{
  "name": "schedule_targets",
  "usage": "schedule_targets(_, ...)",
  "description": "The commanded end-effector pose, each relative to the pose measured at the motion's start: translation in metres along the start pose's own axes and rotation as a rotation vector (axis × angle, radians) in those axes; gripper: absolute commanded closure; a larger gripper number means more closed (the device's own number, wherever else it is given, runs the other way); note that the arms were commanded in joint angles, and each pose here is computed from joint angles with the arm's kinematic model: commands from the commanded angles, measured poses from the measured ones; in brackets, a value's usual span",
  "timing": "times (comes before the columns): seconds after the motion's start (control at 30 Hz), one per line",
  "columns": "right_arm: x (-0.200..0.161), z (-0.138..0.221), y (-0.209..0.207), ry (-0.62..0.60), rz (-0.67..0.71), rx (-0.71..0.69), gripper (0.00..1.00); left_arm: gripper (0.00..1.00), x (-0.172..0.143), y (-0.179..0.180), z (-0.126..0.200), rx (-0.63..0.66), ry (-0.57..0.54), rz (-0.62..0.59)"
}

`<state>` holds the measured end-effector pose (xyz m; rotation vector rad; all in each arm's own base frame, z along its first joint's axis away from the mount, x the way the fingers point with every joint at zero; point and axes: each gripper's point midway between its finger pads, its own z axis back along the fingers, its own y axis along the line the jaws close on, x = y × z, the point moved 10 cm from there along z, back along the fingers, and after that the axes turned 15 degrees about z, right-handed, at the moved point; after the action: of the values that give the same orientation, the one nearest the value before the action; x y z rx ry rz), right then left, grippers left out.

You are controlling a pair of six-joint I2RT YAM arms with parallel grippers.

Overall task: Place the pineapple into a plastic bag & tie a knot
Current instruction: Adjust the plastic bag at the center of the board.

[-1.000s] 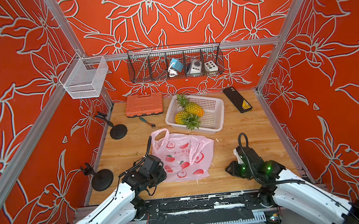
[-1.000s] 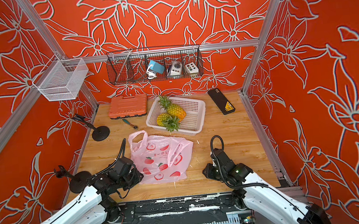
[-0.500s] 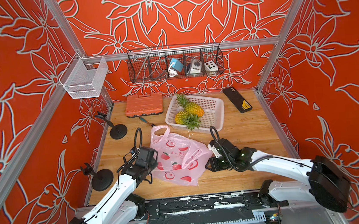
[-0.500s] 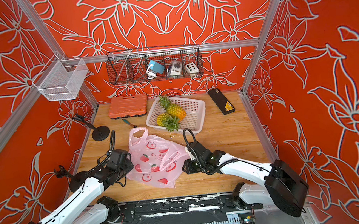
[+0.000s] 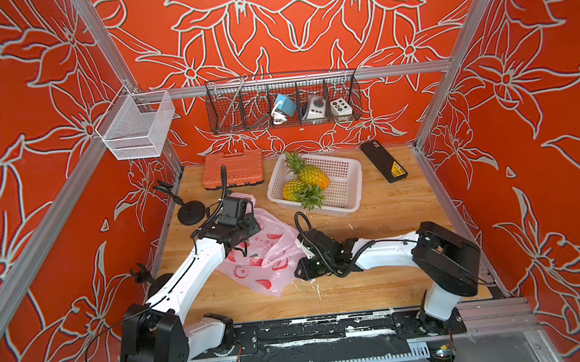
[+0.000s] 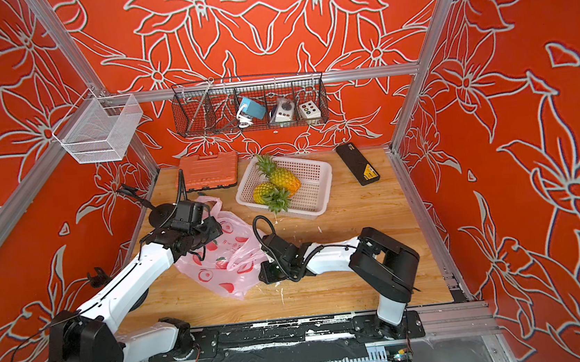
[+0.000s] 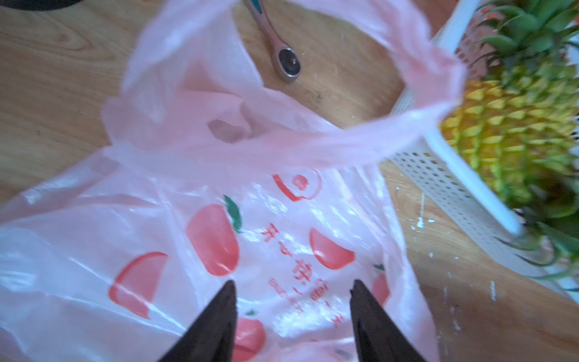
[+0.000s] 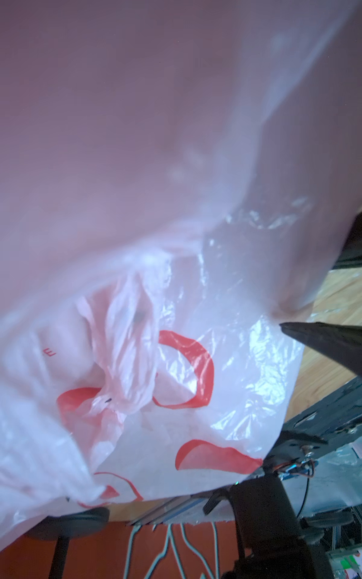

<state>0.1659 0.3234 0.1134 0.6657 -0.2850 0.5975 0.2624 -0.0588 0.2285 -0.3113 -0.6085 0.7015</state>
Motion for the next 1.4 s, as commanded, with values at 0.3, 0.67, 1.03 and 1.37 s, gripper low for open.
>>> schedule_targets(0.3,0.052,0.055,0.032,-0.154,0.167,-0.164,0.64,0.4,0.003,-0.008,0.043,-0.039,0.083,-0.114)
schedule_targets(0.67,0.049,0.176,0.002,-0.205,0.387,-0.579,0.57,0.39,-0.017,0.018,0.026,0.049,0.143,-0.034)
schedule_targets(1.03,0.039,0.225,-0.035,-0.315,0.277,-0.6,0.45,0.46,-0.06,0.027,-0.042,0.098,0.385,0.068)
schedule_targets(1.37,0.054,0.189,-0.027,-0.297,0.261,-0.311,0.45,0.43,-0.098,0.078,-0.039,0.247,0.382,0.092)
